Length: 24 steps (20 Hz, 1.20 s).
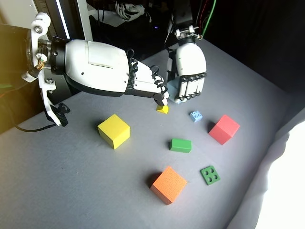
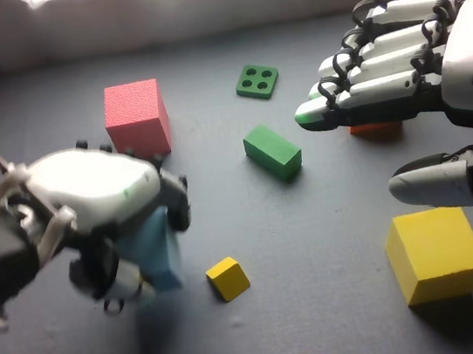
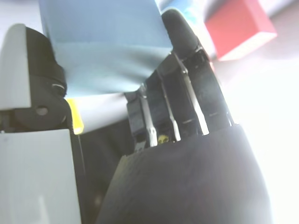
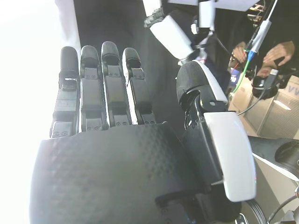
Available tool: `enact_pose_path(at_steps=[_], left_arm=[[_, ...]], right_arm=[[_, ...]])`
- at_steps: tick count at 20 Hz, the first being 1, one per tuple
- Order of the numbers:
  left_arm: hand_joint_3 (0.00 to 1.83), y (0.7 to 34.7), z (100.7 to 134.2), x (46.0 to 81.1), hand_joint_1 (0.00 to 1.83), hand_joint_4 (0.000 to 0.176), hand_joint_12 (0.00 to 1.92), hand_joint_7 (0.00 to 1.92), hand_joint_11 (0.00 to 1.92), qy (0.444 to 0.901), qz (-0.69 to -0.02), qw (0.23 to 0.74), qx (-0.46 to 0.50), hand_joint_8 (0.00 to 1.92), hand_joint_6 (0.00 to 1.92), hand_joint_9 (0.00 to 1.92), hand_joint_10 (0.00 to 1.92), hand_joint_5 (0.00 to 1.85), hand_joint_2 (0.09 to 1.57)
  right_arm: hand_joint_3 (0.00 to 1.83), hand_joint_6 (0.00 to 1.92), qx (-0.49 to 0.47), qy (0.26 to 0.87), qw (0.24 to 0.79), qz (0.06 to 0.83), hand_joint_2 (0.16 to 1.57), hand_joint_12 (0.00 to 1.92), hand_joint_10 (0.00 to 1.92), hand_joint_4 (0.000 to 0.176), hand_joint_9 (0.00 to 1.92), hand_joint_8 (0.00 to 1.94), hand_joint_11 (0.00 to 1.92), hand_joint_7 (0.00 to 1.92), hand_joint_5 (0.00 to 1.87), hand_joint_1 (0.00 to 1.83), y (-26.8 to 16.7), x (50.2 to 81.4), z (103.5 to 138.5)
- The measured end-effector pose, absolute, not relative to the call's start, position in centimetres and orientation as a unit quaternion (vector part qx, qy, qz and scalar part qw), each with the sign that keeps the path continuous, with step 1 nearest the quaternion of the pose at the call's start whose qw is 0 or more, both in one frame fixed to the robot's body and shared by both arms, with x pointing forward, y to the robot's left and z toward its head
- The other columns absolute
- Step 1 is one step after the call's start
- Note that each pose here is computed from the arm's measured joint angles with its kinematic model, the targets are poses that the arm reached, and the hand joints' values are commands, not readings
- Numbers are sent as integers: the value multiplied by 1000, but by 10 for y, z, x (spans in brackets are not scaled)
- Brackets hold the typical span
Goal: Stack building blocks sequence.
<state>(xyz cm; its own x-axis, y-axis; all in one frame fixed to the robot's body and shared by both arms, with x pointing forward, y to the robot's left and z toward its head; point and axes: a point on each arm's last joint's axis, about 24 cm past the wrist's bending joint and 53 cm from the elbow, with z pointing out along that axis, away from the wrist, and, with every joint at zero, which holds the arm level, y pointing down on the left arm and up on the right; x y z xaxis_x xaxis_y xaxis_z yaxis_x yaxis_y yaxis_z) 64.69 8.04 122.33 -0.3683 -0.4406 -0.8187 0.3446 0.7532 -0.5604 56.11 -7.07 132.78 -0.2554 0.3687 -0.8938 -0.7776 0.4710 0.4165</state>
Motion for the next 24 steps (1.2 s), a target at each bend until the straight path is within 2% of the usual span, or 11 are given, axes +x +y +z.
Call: enact_pose_path(at_steps=[4,5,9,10,11,12,13,15,16,19,24], left_arm=[[1,76,1249,667,1202,0,1450,852,589,739,-356,572,-16,1366,1032,762,1095,862,1184],[0,74,1254,670,1207,0,1439,870,594,737,-358,573,-13,1339,995,775,1099,887,1174],[0,81,1276,687,1217,0,1395,883,627,724,-357,591,-18,1337,955,795,1101,904,1166],[0,83,1279,691,1216,0,1432,871,606,721,-355,594,-20,1357,965,777,1125,894,1172],[2,86,1281,695,1206,0,1426,848,583,720,-355,597,-23,1390,1021,750,1124,854,1187],[2,87,1283,698,1206,0,1426,848,583,718,-354,598,-22,1390,1021,750,1124,854,1187],[0,88,1286,703,1216,0,1448,876,598,716,-354,601,-22,1344,950,770,1122,905,1168],[0,89,1288,710,1218,0,1442,895,625,715,-353,603,-20,1303,917,797,1122,940,1153],[0,89,1289,713,1221,0,1429,907,631,715,-353,604,-19,1283,905,806,1107,950,1147],[1,88,1296,721,1213,0,1439,879,605,710,-357,606,-18,1326,954,786,1121,919,1161],[0,100,1309,740,1216,0,1402,915,609,701,-351,620,-21,1269,972,827,1057,902,1157]], right_arm=[[0,2,-163,625,588,488,1433,713,5,0,259,3,0,313,254,58,-71,561,1328],[1,4,-163,625,588,488,1436,590,7,0,233,6,0,289,230,14,-71,561,1328],[2,3,-164,624,588,488,1443,546,4,0,213,4,0,268,206,2,-71,561,1328],[0,17,-164,625,588,487,1425,755,26,0,276,15,0,324,260,86,-71,561,1328],[0,14,-164,625,588,488,1430,771,21,0,270,10,0,322,263,63,-71,561,1328],[0,14,-164,624,588,488,1430,771,21,0,270,10,0,322,263,63,-71,561,1328],[4,4,-164,624,588,488,1446,656,7,0,242,2,0,283,228,18,-71,561,1328],[1,6,-164,625,588,488,1449,719,11,0,257,7,0,302,233,21,-71,561,1328],[1,1,-164,624,588,488,1450,636,5,0,214,2,0,262,196,3,-71,561,1328],[0,12,-164,624,588,488,1439,745,18,0,248,13,0,306,232,39,-71,561,1328],[2,0,-163,625,588,487,1449,714,7,0,234,0,0,273,190,0,-71,561,1328]])
